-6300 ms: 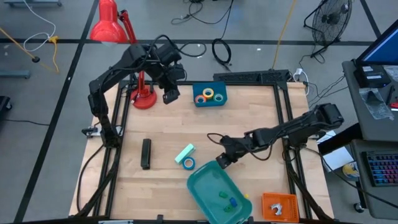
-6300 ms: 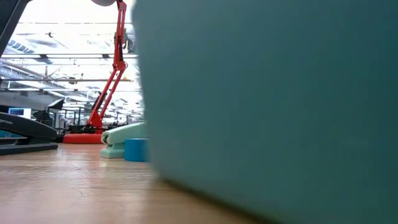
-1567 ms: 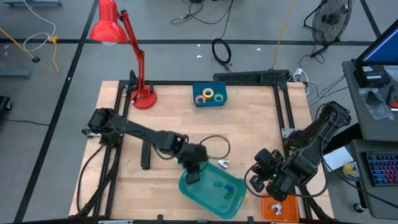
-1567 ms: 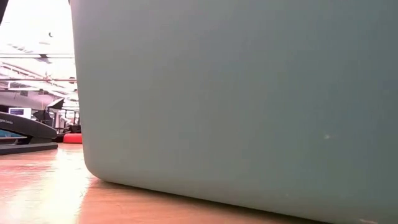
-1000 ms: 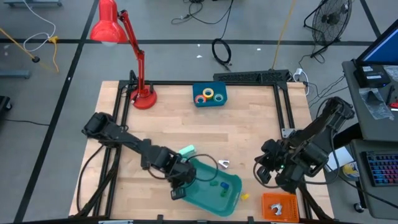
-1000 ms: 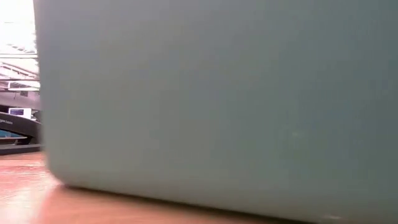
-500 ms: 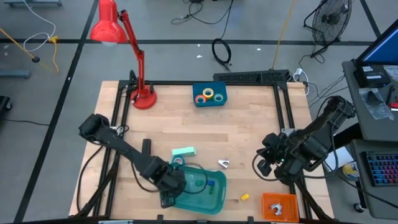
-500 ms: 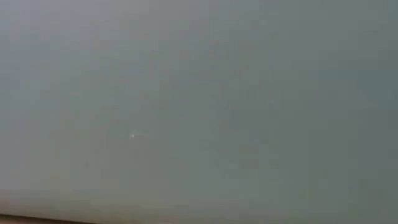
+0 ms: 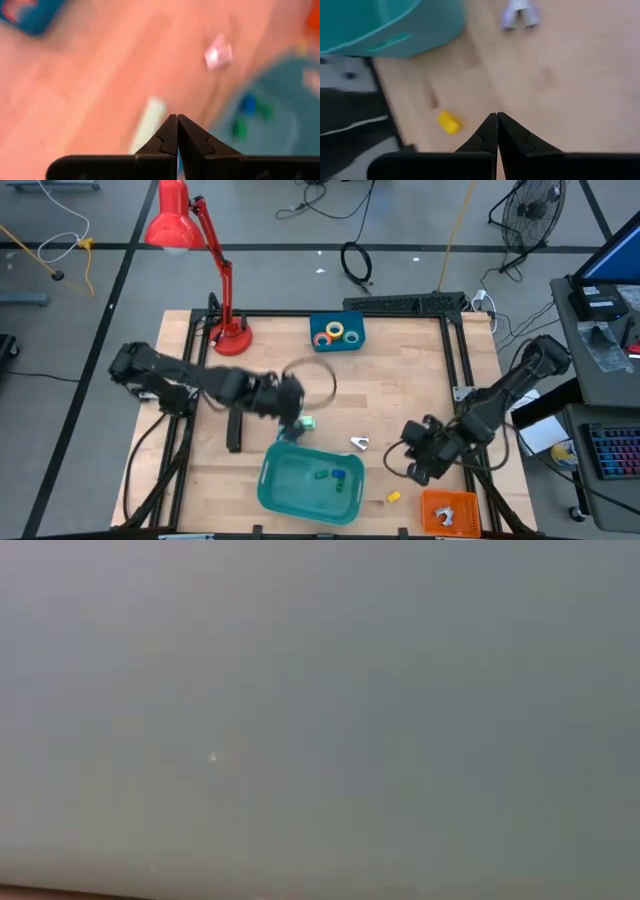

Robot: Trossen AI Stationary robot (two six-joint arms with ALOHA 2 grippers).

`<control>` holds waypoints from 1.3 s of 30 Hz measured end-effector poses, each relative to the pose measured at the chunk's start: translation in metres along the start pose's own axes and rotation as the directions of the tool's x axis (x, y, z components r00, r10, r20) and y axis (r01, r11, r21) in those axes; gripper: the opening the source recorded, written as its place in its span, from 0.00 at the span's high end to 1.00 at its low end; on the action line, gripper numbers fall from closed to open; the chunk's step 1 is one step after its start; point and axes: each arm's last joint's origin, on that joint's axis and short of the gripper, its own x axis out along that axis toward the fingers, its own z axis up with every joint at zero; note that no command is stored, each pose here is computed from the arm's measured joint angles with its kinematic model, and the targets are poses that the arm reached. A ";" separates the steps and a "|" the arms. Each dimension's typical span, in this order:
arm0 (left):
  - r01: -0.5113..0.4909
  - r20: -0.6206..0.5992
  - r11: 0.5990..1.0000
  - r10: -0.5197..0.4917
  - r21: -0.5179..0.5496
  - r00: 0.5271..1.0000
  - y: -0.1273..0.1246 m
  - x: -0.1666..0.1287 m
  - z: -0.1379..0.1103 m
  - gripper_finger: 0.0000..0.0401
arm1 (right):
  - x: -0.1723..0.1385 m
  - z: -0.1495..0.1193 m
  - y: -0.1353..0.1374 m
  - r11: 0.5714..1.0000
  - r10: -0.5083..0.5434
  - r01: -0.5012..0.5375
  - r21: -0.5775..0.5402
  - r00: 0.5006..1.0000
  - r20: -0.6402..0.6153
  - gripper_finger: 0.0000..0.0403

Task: Pick and place Stapler, Stapler remover, tape
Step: Put the purple staple remover into the orange bin

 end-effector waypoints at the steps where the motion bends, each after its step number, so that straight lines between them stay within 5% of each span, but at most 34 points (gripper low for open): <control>1: 0.001 0.046 0.999 0.001 -0.037 0.999 0.006 0.000 0.009 0.97 | 0.008 -0.001 0.000 0.999 0.043 -0.043 0.000 0.999 -0.009 1.00; 6: 0.093 0.244 0.990 -0.064 -0.111 0.968 0.022 0.002 0.046 0.99 | 0.048 0.005 -0.010 0.970 0.233 -0.231 0.073 0.973 -0.009 1.00; 11: 0.205 0.283 0.977 -0.182 -0.055 0.942 0.024 0.006 0.061 0.98 | 0.071 0.023 -0.038 0.952 0.224 -0.214 0.217 0.974 -0.023 1.00; 17: 0.189 0.250 0.981 -0.172 -0.045 0.953 0.024 0.007 0.057 0.98 | 0.054 0.049 -0.030 0.962 0.270 -0.271 0.014 0.961 0.053 1.00; 23: 0.183 0.210 0.982 -0.172 -0.035 0.963 0.018 0.006 0.049 0.99 | 0.025 0.037 0.004 0.896 0.326 -0.308 -0.319 0.945 0.004 1.00; 32: 0.170 0.185 0.985 -0.162 -0.028 0.969 0.004 0.003 0.035 0.96 | 0.027 0.006 0.038 0.874 0.231 -0.264 -0.407 0.964 -0.130 1.00; 39: 0.162 0.193 0.986 -0.153 -0.032 0.969 0.001 0.002 0.033 0.99 | 0.063 0.022 0.022 0.895 -0.065 0.052 -0.442 0.998 -0.014 1.00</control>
